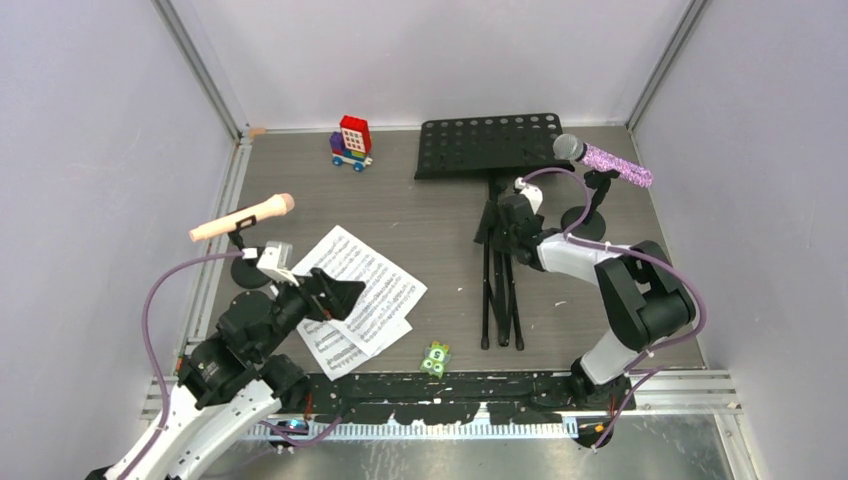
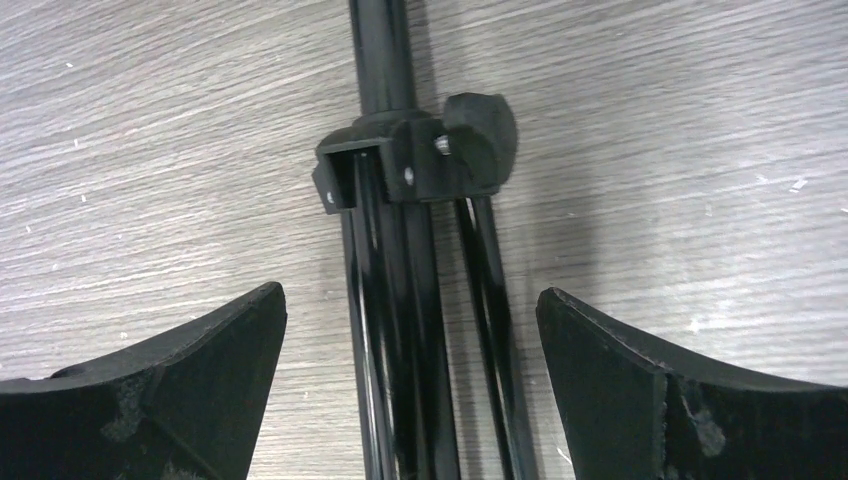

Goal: Pack up the instrument practice props

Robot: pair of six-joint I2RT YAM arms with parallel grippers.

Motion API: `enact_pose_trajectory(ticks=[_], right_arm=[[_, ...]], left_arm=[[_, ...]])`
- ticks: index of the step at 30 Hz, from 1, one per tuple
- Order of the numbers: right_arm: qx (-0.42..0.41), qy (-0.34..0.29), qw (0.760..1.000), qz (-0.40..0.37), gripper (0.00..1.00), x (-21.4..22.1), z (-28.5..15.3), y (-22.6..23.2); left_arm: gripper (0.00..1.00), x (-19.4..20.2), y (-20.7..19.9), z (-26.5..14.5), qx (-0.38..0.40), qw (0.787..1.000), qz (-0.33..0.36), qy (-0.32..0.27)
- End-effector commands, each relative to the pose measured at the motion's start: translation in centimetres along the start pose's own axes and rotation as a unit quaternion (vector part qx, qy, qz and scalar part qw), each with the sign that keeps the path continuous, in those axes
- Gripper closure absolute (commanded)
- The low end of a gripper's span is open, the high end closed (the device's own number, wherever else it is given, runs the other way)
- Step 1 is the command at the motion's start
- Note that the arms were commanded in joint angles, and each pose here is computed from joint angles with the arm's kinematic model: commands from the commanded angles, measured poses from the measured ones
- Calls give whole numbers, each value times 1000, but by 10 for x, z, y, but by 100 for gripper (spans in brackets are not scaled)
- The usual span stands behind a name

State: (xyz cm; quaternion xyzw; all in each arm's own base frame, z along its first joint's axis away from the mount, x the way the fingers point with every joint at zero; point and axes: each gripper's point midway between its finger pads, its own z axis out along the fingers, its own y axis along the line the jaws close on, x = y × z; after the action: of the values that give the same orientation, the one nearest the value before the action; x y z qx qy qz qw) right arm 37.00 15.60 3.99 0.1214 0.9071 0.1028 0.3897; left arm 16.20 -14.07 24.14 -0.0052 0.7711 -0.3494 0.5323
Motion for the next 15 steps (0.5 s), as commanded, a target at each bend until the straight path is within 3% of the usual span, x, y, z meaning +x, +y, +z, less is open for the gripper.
enact_pose_trajectory(ticks=[1,8,15], right_arm=[[38,-57,998,18,0,-39,-21,-7],[191,-31,981,-8,0,-59,-67,-51],[133,18,990,-32,0,-43,-95,-42]], left_arm=[[0,10,29,-8,-68,998,3,13],[0,5,36,-8,-108,993,25,32],[0,12,36,-2,-125,989,31,72]])
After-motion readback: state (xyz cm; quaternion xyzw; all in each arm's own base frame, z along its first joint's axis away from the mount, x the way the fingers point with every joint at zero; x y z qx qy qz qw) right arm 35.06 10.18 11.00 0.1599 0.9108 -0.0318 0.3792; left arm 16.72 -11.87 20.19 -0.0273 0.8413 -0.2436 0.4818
